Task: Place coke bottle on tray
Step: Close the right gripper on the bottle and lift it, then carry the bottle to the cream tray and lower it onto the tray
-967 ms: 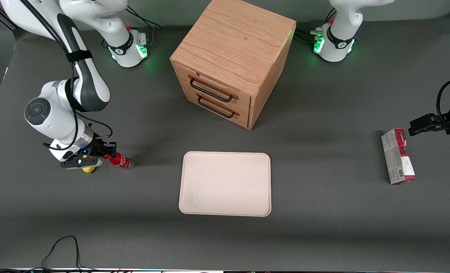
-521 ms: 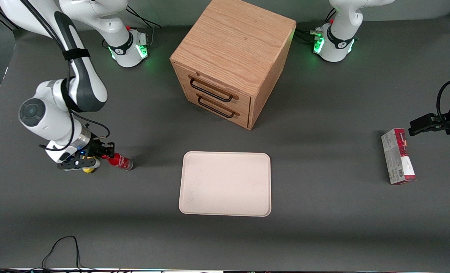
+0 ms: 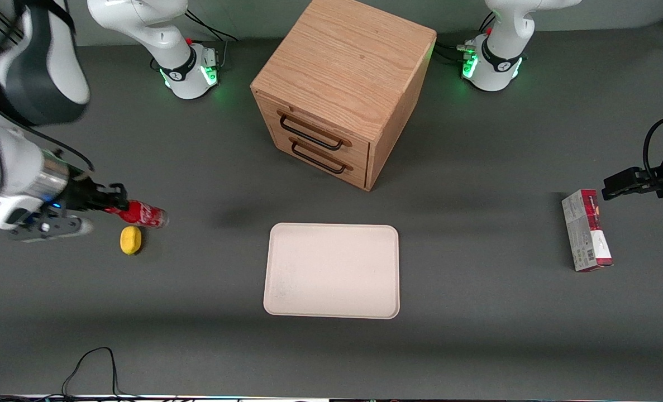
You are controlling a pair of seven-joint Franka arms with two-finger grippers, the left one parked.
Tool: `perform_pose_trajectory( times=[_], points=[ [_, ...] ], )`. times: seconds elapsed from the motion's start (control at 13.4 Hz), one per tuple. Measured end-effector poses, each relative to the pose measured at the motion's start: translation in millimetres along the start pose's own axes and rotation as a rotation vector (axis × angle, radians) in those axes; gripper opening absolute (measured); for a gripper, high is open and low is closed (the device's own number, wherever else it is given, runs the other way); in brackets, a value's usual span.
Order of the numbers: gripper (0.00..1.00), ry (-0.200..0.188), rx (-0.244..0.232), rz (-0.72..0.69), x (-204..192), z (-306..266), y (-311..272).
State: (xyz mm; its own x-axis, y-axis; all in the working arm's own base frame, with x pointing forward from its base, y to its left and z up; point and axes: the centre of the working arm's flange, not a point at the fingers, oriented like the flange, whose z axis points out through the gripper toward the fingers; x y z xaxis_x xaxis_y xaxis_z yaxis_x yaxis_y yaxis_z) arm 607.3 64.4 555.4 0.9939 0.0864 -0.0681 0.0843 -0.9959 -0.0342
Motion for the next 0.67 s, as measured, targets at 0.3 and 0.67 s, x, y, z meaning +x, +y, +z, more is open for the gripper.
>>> perform_pose_trajectory(
  times=[0.3,0.67],
  points=[
    [0.31,0.003,0.001,0.027,-2.5,-33.5,-8.5],
    [0.31,-0.002,0.036,0.134,61.3,3.2,-104.4]
  ],
)
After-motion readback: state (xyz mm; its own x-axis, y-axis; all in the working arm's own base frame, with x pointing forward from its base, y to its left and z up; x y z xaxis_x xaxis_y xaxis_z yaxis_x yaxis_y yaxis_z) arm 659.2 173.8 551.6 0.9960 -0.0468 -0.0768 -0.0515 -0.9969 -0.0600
